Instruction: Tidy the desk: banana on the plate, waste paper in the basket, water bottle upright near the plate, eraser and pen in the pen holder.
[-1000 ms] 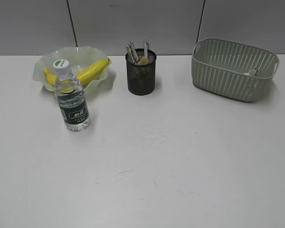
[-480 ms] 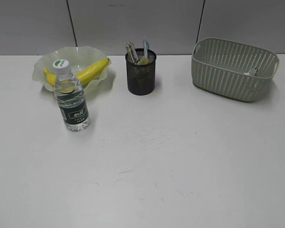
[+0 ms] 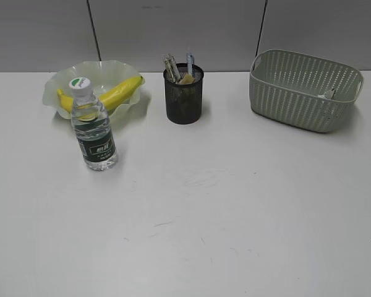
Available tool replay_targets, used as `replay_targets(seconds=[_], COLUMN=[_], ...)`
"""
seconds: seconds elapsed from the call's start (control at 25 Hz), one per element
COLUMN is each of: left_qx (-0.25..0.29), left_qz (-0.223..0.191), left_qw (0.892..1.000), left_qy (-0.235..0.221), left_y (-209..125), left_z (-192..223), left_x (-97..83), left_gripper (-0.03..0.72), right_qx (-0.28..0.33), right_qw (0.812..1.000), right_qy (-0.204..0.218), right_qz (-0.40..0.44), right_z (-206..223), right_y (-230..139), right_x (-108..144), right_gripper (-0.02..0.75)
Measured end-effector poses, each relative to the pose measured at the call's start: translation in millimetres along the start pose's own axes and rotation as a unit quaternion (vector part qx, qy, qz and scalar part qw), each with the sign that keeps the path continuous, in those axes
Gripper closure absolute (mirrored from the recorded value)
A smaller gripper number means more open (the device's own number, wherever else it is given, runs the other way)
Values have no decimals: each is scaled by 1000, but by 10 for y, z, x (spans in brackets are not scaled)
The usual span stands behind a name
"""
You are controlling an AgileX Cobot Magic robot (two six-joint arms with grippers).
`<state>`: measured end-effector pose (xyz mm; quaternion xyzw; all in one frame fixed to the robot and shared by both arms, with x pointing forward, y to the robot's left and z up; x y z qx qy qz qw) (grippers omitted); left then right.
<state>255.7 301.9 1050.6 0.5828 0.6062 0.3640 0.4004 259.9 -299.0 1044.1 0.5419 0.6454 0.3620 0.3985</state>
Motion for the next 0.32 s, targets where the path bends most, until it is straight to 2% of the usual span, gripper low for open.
replay_targets(seconds=[0.32], left_qx=[0], left_qz=[0], left_qw=[1000], left_qy=[0], left_y=[0], left_z=[0], left_x=[0], left_gripper=[221], right_qx=[0], right_qw=[1000], right_qy=[0], right_qz=[0], right_z=[0], right_y=[0], right_x=[0], right_gripper=[322])
Point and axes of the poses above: a point on each arm's last joint axis where the gripper is mounted, z pointing out along that axis toward the gripper, x along the wrist's bending axis when the last joint is at zero, y = z × x, the point moved 3 cm from there along z, pointing out along that axis toward the gripper, and after that the axes turned 3 degrees about -z, right-handed, at the moved point
